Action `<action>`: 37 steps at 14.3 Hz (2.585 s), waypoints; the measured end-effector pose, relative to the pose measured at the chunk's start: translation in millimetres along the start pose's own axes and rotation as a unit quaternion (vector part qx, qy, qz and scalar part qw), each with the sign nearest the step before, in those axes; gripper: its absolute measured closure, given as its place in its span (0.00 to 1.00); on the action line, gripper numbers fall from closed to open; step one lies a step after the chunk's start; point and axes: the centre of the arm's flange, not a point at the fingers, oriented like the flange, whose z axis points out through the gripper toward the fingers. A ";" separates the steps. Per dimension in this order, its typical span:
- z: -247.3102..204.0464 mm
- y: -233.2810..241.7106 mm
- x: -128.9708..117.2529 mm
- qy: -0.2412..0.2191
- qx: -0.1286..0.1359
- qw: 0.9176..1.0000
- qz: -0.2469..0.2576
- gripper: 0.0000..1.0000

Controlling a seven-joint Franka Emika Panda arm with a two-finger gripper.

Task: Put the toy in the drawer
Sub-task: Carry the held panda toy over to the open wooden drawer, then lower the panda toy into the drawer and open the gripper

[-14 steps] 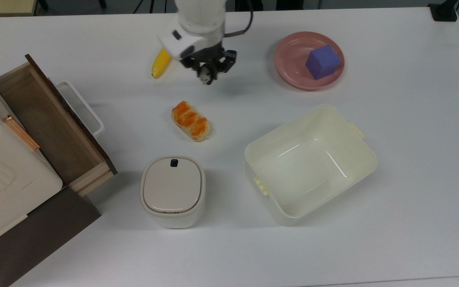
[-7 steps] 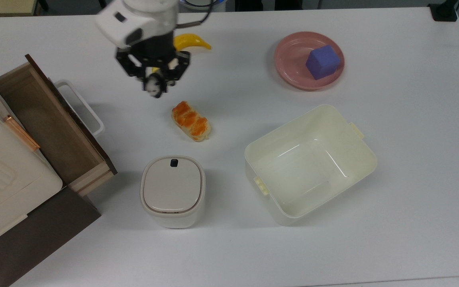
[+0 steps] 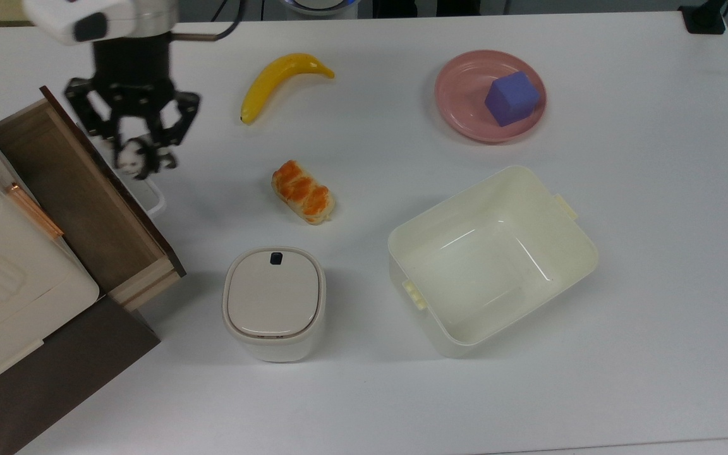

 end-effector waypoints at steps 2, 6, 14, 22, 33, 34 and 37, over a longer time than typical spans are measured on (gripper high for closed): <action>14.1 17.6 -1.4 0.015 -0.020 0.999 -0.021 0.61; 36.8 45.7 -11.2 0.012 -0.039 0.997 -0.070 0.43; 30.8 17.8 2.6 0.025 -0.030 0.998 -0.054 0.08; 32.7 12.0 -11.0 -0.056 -0.045 0.996 -0.062 0.08; 30.0 42.0 -25.9 -0.094 -0.093 0.988 -0.082 0.07; 31.9 40.4 -26.2 -0.095 -0.092 0.988 -0.084 0.06; 39.6 35.5 -27.2 -0.100 -0.088 0.987 -0.087 0.01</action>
